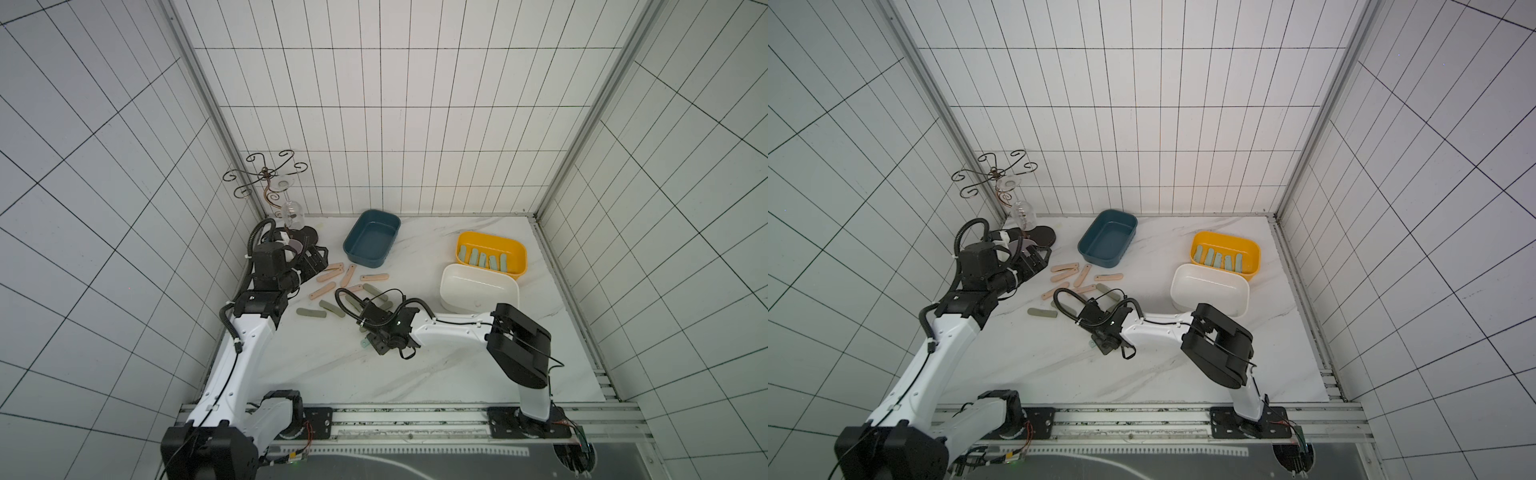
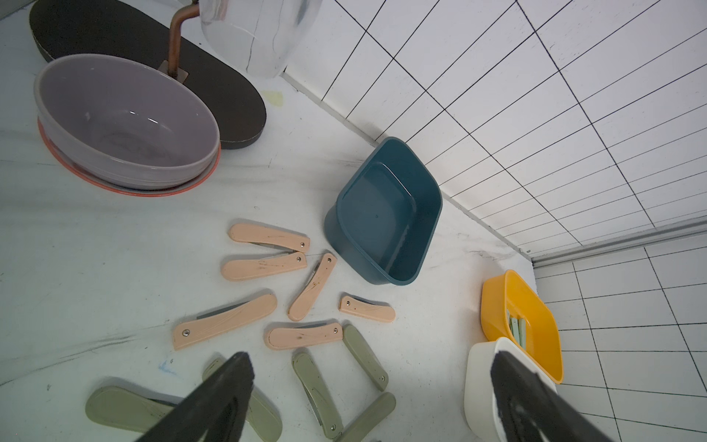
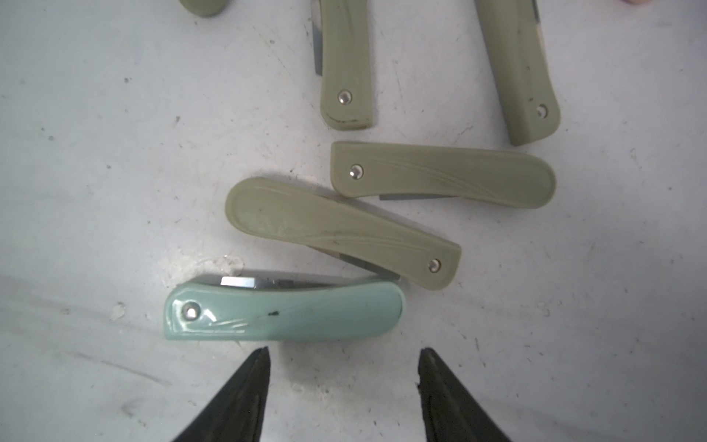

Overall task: Place the fruit knives into the storage box by color
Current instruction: Pick up the fruit knife from the center of the board, then place the fruit knife in the storage box.

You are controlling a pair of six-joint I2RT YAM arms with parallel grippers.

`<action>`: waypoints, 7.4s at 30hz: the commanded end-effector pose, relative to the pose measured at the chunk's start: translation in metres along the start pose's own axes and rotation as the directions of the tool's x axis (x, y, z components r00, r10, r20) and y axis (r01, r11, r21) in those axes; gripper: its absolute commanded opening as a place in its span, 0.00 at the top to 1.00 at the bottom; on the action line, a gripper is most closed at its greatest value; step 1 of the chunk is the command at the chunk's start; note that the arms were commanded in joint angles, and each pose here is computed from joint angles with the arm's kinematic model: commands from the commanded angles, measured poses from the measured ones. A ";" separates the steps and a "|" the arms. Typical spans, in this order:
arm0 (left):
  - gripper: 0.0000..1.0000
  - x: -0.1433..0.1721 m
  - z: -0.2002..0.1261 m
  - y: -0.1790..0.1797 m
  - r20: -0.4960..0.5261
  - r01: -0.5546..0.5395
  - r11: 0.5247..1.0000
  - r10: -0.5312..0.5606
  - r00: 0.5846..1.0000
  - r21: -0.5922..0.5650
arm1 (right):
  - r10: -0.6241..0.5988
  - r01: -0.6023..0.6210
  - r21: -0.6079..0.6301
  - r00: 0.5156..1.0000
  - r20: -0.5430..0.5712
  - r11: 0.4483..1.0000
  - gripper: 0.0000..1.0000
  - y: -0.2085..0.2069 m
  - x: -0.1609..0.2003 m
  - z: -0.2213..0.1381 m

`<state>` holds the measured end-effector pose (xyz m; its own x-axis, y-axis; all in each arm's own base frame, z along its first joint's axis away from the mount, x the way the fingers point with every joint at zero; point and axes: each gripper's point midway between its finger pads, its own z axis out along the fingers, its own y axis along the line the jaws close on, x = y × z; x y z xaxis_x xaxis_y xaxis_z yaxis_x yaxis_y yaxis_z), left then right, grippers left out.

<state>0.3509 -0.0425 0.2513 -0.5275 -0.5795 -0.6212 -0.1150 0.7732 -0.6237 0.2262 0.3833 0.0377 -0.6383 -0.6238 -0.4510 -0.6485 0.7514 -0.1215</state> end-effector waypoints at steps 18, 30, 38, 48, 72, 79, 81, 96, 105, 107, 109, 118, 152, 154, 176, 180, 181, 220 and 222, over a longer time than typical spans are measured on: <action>0.03 -0.005 -0.002 0.000 0.023 -0.014 1.000 0.014 1.000 -0.007 | 0.047 -0.043 -0.037 0.995 0.088 0.998 0.38 0.024 -0.057 0.005; 0.03 -0.006 -0.005 -0.003 0.027 -0.011 1.000 0.011 1.000 0.003 | 0.032 -0.033 0.015 0.998 0.052 0.999 0.38 0.006 -0.026 0.004; 0.03 -0.007 -0.006 -0.004 0.029 -0.007 1.000 0.007 1.000 0.008 | 0.055 -0.055 0.006 0.998 0.020 0.998 0.38 -0.008 0.011 -0.008; 0.03 -0.007 -0.007 -0.006 0.025 -0.004 1.000 0.004 1.000 0.014 | -0.026 0.040 -0.127 0.993 0.111 0.991 0.34 0.001 0.008 -0.041; 0.03 -0.009 -0.007 -0.004 0.028 -0.017 1.000 0.017 0.999 -0.001 | -0.404 0.438 -0.333 0.899 0.170 0.835 0.30 0.024 0.016 -0.010; 0.03 -0.009 -0.005 -0.004 0.027 -0.011 1.000 0.011 1.000 -0.001 | -0.414 0.439 -0.341 0.898 0.145 0.831 0.30 0.027 0.025 0.000; 0.03 -0.009 -0.005 -0.004 0.029 -0.010 1.000 0.010 1.000 0.001 | -0.423 0.442 -0.331 0.896 0.134 0.833 0.30 0.026 0.027 0.004; 0.03 -0.008 -0.004 -0.004 0.027 -0.004 1.000 0.004 1.000 0.005 | -0.436 0.438 -0.286 0.897 0.075 0.852 0.44 0.018 0.038 0.016; 0.03 -0.009 -0.005 -0.004 0.031 -0.001 1.000 0.001 1.000 0.007 | -0.425 0.421 -0.275 0.904 0.049 0.864 0.67 0.012 0.045 0.014; 0.03 -0.009 -0.005 -0.005 0.030 -0.001 1.000 0.001 1.000 0.010 | -0.414 0.410 -0.266 0.909 0.045 0.872 0.69 0.009 0.046 0.013; 0.03 -0.009 -0.005 -0.005 0.032 -0.001 1.000 0.001 1.000 0.010 | -0.404 0.399 -0.265 0.914 0.037 0.878 0.72 0.007 0.050 0.011; 0.03 -0.009 -0.003 -0.006 0.026 0.005 1.000 -0.006 1.000 0.017 | -0.319 0.321 -0.245 0.946 0.051 0.915 0.73 -0.008 0.054 -0.007; 0.03 0.017 0.027 -0.072 -0.094 -0.063 0.988 0.077 0.993 0.144 | 0.317 -0.432 0.110 0.790 0.525 0.895 0.72 -0.311 -0.053 -0.144; 0.03 0.020 0.031 -0.074 -0.110 -0.073 0.987 0.089 0.990 0.147 | 0.371 -0.499 0.100 0.750 0.548 0.861 0.72 -0.338 -0.052 -0.145; 0.03 0.039 0.052 -0.074 -0.201 -0.072 0.985 0.104 0.974 0.159 | 0.633 -0.829 0.135 0.509 0.583 0.542 0.72 -0.520 0.005 -0.089; 0.03 0.039 0.056 -0.075 -0.207 -0.071 0.984 0.104 0.973 0.161 | 0.640 -0.843 0.164 0.502 0.582 0.512 0.72 -0.541 0.016 -0.084; 0.03 0.040 0.056 -0.074 -0.209 -0.071 0.985 0.104 0.972 0.159 | 0.641 -0.845 0.170 0.502 0.580 0.507 0.72 -0.545 0.019 -0.083; 0.03 0.044 0.075 -0.071 -0.239 -0.043 0.988 0.079 0.968 0.151 | 0.704 -0.815 0.407 0.568 0.426 0.411 0.73 -0.576 0.082 -0.025; 0.03 0.045 0.076 -0.070 -0.242 -0.042 0.988 0.078 0.967 0.151 | 0.707 -0.813 0.417 0.568 0.421 0.405 0.73 -0.576 0.084 -0.024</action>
<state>0.3914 -0.1386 0.2173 -0.7391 -0.4306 -0.5180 0.0097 0.7621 -0.6474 0.5182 -0.0959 0.0680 -0.6829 0.2652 -0.6807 0.3982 0.9163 -0.0426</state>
